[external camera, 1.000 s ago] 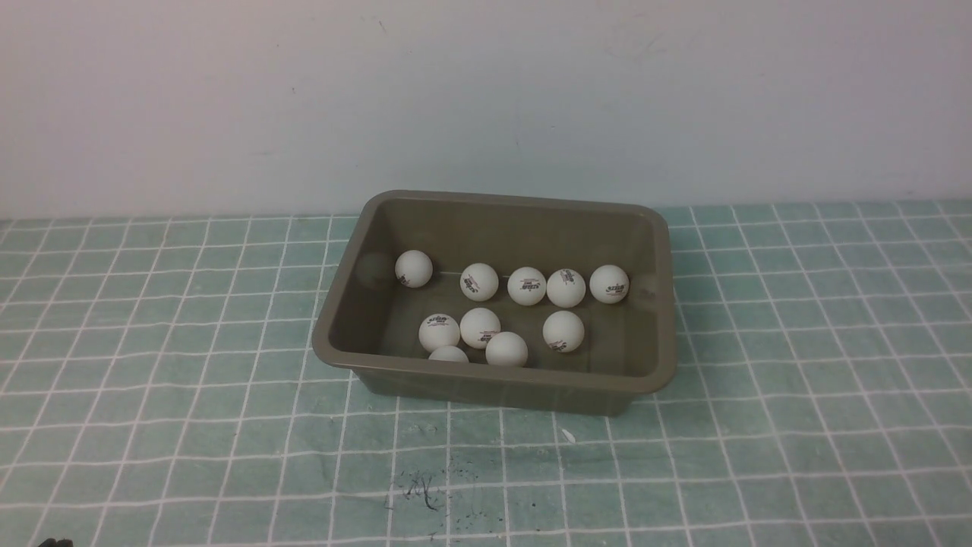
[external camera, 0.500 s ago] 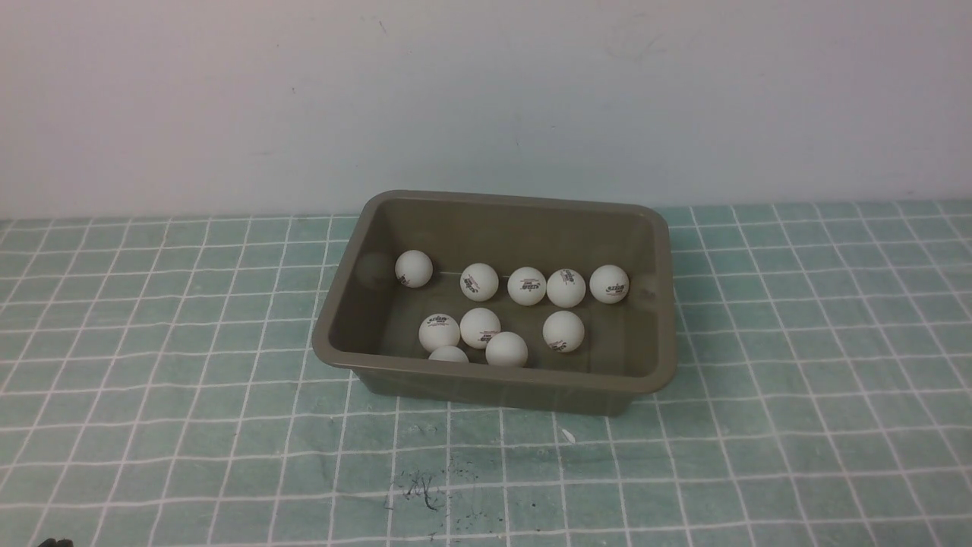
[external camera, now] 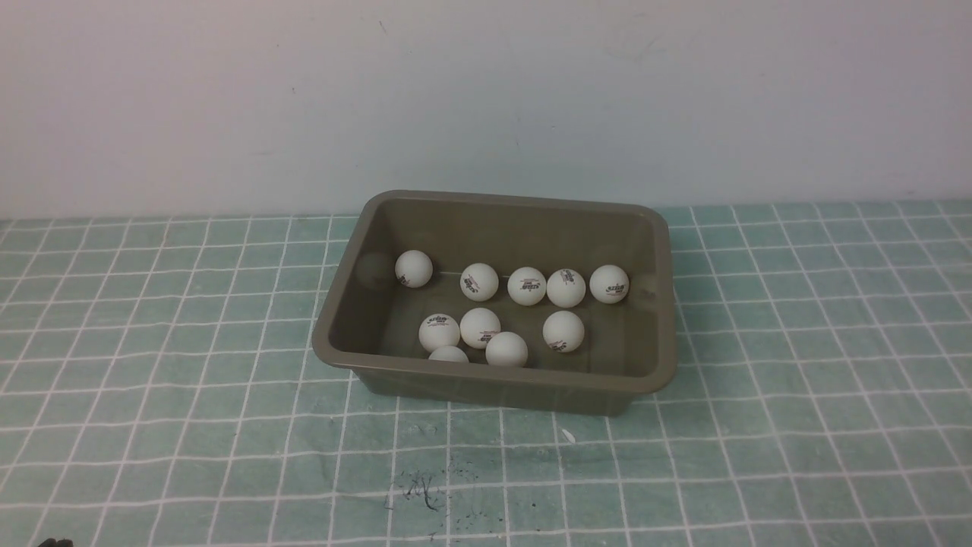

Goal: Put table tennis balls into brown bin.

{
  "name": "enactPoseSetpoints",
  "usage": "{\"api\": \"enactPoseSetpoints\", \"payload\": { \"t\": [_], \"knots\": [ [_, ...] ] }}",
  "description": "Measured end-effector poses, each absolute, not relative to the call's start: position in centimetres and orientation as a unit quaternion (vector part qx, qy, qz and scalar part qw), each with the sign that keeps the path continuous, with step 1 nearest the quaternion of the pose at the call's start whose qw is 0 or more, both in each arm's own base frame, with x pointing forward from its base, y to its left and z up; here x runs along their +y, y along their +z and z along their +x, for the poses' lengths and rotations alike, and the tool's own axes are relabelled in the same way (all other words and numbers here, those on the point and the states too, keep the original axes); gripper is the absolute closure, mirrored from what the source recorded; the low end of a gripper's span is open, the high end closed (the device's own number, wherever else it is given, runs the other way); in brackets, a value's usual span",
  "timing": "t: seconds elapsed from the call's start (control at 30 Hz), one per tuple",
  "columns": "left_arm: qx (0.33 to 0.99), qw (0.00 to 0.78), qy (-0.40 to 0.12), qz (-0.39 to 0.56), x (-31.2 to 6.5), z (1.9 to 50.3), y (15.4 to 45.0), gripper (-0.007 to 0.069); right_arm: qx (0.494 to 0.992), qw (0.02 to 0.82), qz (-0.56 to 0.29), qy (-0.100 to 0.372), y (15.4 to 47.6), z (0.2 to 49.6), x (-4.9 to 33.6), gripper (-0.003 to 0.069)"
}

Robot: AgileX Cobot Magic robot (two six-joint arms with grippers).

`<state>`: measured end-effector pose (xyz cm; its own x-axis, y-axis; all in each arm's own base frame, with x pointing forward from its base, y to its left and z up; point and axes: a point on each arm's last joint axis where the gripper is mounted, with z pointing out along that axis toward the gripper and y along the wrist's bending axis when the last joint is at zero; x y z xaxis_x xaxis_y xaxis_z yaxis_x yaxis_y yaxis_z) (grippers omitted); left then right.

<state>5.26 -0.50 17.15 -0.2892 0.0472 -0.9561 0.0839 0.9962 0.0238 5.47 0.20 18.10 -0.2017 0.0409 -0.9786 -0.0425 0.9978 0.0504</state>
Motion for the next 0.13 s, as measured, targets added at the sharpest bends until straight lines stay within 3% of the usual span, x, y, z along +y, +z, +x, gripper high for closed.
{"api": "enactPoseSetpoints", "payload": {
  "t": [0.13],
  "knots": [
    [0.803,0.595,-0.015,0.041,-0.5,5.26,17.15,0.063,0.774,0.632,-0.001,0.033,18.1,5.47,0.2,0.0673]
  ]
}}
